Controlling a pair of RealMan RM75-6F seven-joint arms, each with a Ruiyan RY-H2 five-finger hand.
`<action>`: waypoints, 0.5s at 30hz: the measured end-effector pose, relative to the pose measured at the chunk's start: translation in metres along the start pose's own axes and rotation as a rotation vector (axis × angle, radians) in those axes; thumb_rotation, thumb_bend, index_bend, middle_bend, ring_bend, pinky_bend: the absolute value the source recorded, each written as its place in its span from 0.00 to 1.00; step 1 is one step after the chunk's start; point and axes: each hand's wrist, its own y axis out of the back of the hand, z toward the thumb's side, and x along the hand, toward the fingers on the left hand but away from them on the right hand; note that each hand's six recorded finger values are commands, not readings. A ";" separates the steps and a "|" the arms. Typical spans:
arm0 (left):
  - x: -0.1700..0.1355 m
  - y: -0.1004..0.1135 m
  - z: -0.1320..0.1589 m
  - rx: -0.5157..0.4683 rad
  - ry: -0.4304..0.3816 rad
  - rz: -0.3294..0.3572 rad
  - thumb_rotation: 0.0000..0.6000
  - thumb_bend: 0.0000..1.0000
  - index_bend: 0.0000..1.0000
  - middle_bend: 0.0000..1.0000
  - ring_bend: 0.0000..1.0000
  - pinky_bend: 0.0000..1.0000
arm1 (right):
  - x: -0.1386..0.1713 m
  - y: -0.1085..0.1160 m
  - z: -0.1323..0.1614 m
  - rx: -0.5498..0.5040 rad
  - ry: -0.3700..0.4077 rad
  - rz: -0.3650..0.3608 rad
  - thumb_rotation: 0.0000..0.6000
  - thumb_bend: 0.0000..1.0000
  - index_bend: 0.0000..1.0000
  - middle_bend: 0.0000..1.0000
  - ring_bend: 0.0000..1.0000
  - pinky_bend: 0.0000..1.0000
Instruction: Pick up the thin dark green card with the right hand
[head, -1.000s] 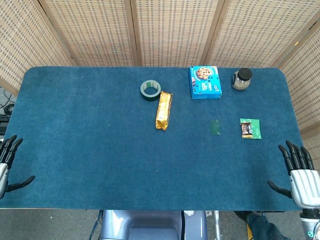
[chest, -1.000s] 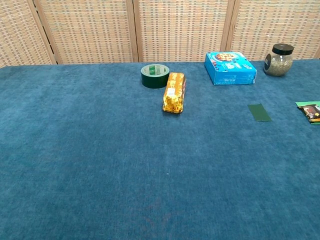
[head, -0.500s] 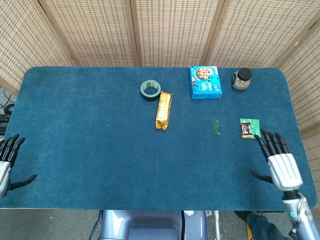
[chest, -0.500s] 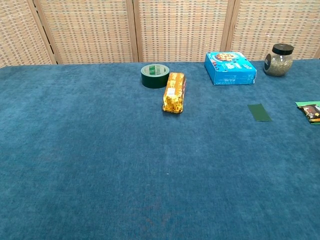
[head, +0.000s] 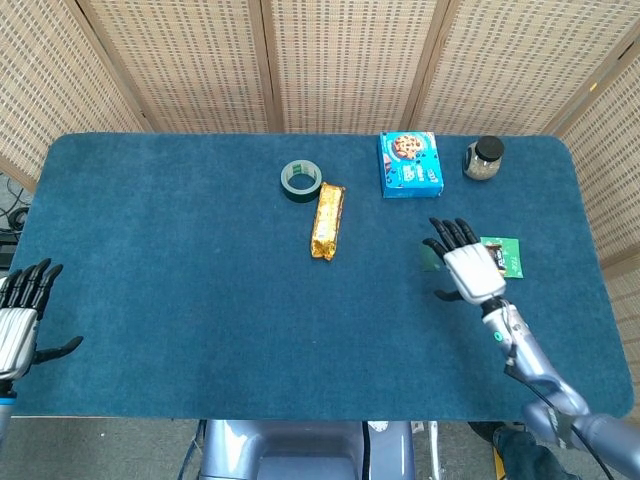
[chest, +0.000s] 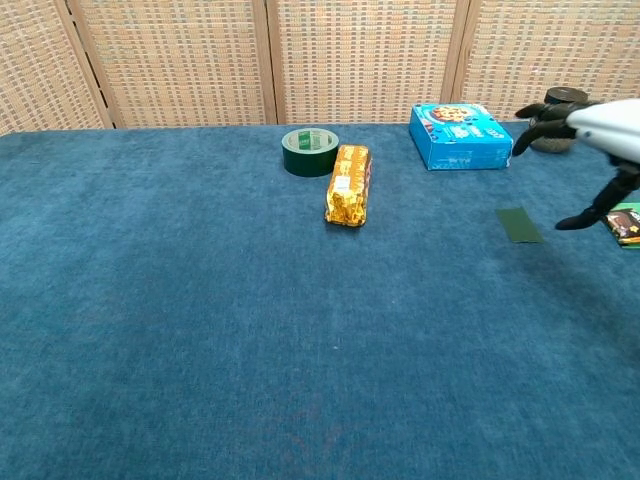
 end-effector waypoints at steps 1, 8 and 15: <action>0.001 -0.002 0.000 0.001 0.002 -0.005 1.00 0.00 0.00 0.00 0.00 0.00 | -0.005 -0.005 0.000 0.004 -0.006 0.012 1.00 0.02 0.24 0.00 0.00 0.00; 0.007 -0.007 -0.004 0.006 0.019 -0.021 1.00 0.00 0.00 0.00 0.00 0.00 | -0.037 -0.029 0.004 0.039 -0.035 0.079 1.00 0.04 0.26 0.00 0.00 0.00; 0.008 -0.009 -0.003 0.012 0.020 -0.026 1.00 0.00 0.00 0.00 0.00 0.00 | -0.056 -0.043 0.007 0.055 -0.056 0.117 1.00 0.05 0.29 0.00 0.00 0.00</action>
